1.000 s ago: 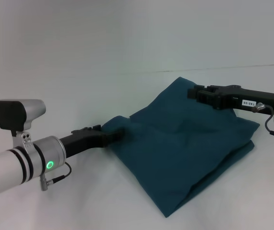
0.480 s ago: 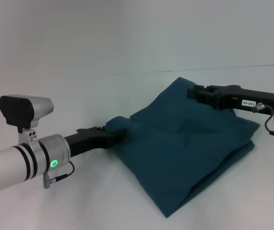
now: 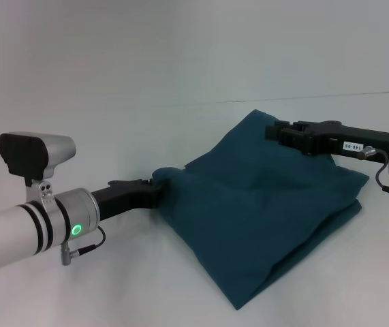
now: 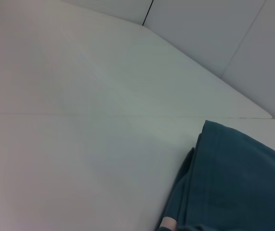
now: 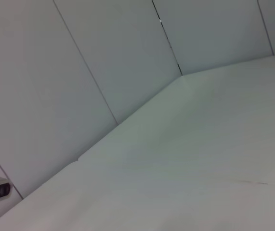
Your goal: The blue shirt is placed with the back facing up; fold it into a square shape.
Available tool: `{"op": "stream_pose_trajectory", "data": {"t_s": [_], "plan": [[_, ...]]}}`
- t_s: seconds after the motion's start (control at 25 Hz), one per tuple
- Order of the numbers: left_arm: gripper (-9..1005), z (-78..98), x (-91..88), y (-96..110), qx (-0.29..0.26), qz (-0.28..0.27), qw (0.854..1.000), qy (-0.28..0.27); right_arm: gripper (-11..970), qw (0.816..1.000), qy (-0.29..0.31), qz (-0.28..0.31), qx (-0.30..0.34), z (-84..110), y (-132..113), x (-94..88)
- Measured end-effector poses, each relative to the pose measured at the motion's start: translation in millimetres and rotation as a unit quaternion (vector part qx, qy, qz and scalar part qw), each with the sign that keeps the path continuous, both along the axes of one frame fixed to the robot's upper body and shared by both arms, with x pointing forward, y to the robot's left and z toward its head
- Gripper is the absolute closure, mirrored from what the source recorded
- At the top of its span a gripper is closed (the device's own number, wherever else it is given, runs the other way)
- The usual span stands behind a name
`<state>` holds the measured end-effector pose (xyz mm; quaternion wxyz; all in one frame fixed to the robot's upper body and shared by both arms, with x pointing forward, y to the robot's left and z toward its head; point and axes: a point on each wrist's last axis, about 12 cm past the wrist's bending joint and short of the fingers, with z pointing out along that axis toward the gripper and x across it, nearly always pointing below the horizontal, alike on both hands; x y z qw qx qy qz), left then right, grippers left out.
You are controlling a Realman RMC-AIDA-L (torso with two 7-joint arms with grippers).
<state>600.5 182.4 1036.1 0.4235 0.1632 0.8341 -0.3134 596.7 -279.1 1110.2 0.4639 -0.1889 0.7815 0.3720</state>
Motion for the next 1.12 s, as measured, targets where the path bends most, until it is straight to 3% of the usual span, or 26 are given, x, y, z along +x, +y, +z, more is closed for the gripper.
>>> {"op": "stream_pose_trajectory", "data": {"t_s": [0.24, 0.84, 1.12], "plan": [[942, 5.7, 5.6, 4, 0.001, 0.006, 1.0, -0.008, 646, 1.0, 0.003, -0.004, 0.003, -2.4, 0, -1.8], [967, 40.4, 34.7, 38, 0.045, 0.036, 0.996, -0.065, 646, 0.999, 0.014, -0.026, 0.022, -13.6, -3, -10.6], [967, 49.4, 46.8, 41, 0.068, 0.063, 0.992, -0.084, 647, 0.999, 0.018, -0.032, 0.026, -19.2, -4, -14.0]]}}
